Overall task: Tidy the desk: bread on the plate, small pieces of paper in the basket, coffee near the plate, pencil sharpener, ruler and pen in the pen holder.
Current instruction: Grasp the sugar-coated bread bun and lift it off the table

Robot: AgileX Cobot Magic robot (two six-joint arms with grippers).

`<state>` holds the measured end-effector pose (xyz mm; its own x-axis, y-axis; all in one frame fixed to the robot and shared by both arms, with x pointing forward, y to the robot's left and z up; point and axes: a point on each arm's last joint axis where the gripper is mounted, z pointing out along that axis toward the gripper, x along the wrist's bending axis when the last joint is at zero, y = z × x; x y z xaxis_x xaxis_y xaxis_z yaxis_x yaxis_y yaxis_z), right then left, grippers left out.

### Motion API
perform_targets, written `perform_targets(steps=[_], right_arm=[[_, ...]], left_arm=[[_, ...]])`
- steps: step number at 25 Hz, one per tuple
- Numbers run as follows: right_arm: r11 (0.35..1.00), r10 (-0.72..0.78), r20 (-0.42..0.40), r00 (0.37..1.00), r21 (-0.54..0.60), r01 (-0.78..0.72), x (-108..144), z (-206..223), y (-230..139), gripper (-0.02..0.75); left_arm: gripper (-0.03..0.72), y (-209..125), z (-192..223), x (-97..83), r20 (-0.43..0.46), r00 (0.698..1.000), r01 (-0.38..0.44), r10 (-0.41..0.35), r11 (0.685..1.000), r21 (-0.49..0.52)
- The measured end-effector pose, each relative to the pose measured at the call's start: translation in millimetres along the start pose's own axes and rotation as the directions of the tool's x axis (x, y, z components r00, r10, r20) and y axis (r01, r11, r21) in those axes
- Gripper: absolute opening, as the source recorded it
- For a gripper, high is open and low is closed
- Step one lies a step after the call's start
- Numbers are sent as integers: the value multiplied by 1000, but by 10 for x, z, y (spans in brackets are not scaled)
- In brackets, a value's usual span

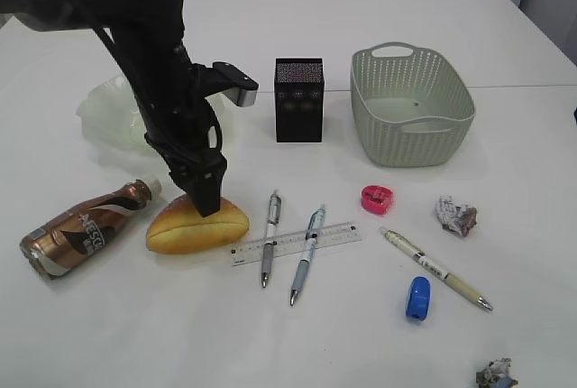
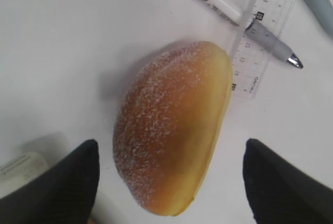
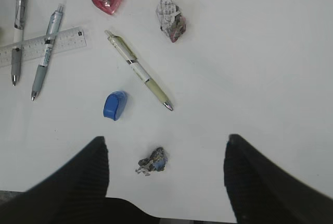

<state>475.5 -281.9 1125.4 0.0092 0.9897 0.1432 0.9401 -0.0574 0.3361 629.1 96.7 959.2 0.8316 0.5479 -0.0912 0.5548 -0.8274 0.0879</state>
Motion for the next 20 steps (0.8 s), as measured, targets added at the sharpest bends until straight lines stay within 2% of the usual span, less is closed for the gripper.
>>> perform_targets(steps=[12, 20], right_arm=[[1000, -2, 0, 1000, -2, 2, 0, 0, 2, 539], [1000, -2, 0, 1000, -2, 2, 0, -1, 3, 539]], left_arm=[[624, 5, 363, 42, 32, 999, 13, -16, 997, 74], [603, 2, 425, 53, 34, 999, 15, -18, 996, 86]])
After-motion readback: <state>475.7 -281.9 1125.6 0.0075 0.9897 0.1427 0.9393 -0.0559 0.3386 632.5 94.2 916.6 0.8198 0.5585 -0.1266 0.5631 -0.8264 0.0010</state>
